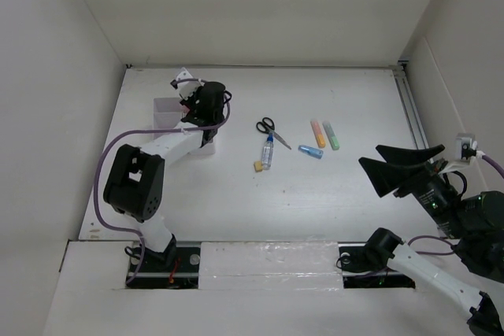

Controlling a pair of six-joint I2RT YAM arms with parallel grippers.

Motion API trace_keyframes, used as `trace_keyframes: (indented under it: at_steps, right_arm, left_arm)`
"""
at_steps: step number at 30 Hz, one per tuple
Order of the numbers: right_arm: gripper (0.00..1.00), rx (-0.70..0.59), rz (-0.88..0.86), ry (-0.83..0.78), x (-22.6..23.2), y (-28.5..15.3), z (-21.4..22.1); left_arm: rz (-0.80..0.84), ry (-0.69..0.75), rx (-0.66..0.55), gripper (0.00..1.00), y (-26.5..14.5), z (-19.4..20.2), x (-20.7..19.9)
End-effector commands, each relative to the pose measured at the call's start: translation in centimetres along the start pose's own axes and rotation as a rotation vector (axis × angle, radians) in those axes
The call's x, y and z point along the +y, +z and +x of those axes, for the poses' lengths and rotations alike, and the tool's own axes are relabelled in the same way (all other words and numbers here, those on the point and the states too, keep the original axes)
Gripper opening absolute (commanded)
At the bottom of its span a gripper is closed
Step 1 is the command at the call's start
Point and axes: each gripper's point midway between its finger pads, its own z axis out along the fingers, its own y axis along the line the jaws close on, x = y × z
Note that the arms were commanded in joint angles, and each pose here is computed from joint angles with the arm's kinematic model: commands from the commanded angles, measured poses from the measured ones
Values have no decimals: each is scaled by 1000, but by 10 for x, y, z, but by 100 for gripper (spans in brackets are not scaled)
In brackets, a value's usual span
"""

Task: Sort the stationery into containers
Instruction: Place the stationery into the container

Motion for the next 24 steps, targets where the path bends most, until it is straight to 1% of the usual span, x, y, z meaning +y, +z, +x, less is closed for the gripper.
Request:
trace_keyframes:
  at_steps: [1, 7, 12, 13, 17, 20, 21, 22, 24]
  right_arm:
    - [100, -38, -43, -8, 9, -7, -13]
    - [100, -42, -34, -8, 8, -11, -16]
    - [100, -42, -34, -8, 8, -11, -16]
    - [100, -42, -34, -8, 8, -11, -16]
    - [100, -42, -34, -8, 8, -11, -16]
    - [100, -50, -39, -6, 9, -11, -18]
    - [100, -50, -39, -6, 9, -11, -18]
    - [100, -46, -47, -6, 10, -11, -17]
    - [100, -46, -47, -6, 10, -11, -17]
  left_arm:
    - [-15, -15, -22, 0, -2, 3, -3]
    - [-41, -5, -12, 0, -3, 11, 3]
    - [-51, 4, -14, 0, -3, 11, 6]
    - [-56, -12, -22, 0, -3, 8, 4]
    - [-66, 8, -12, 0, -4, 8, 6]
    - [-79, -14, -38, 14, -9, -3, 5]
    - [-75, -12, -42, 25, -15, -6, 3]
    - [-68, -9, -50, 32, -19, -11, 1]
    - [-62, -22, -55, 43, -22, -17, -1]
